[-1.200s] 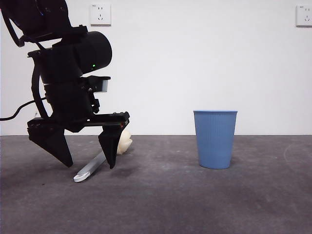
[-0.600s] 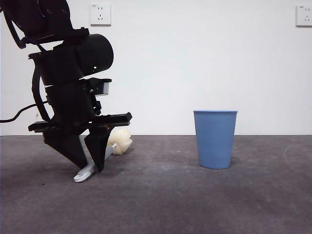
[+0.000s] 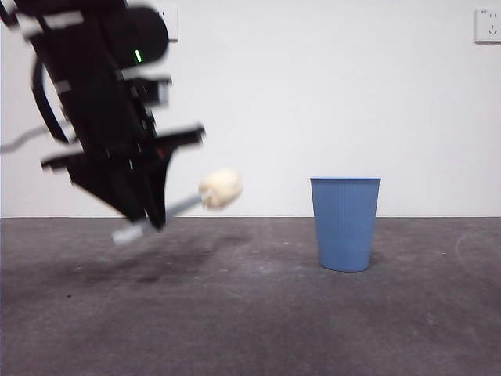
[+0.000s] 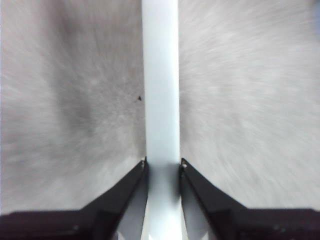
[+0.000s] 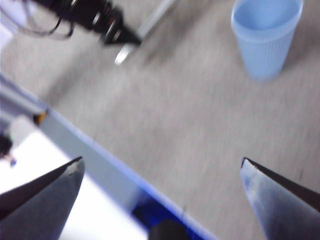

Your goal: Pick up the cup brush,pick up the cup,insert the brush into the cup,clean the cup,put the cup brush back,put the cup back to the fixed position on the table

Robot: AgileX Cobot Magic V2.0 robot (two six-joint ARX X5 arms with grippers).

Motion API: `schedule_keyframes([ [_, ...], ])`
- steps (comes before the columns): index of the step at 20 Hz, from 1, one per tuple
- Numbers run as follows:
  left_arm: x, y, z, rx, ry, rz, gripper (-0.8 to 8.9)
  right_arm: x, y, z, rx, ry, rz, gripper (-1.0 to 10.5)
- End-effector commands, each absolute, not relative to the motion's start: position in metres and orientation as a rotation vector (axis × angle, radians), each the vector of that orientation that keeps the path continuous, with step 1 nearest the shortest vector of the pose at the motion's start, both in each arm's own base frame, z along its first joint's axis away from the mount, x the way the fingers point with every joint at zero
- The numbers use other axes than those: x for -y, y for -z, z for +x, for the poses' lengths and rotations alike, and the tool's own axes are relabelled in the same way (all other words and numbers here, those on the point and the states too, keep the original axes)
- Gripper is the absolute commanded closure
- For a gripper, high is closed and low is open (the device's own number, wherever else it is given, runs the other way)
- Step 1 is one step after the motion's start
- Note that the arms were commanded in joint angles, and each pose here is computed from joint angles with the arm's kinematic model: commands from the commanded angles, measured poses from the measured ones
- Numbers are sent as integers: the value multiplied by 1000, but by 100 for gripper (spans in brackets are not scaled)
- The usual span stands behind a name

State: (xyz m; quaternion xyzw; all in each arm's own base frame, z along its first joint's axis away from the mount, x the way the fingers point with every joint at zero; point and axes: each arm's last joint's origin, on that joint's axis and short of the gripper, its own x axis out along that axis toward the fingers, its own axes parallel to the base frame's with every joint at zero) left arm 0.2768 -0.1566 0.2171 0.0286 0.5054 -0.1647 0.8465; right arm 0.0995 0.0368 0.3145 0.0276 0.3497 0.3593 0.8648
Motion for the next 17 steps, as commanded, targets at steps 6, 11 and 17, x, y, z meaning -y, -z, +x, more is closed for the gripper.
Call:
schedule_keyframes([
  [6,123,-305,217,-835,447,117,822,-62,-299,169,-773,-756,119,380],
  [11,106,-329,187,-769,463,120,822,-90,-238,188,-814,-621,31,380],
  [17,102,-327,180,-818,465,148,822,-100,-178,179,-594,-553,31,380],
])
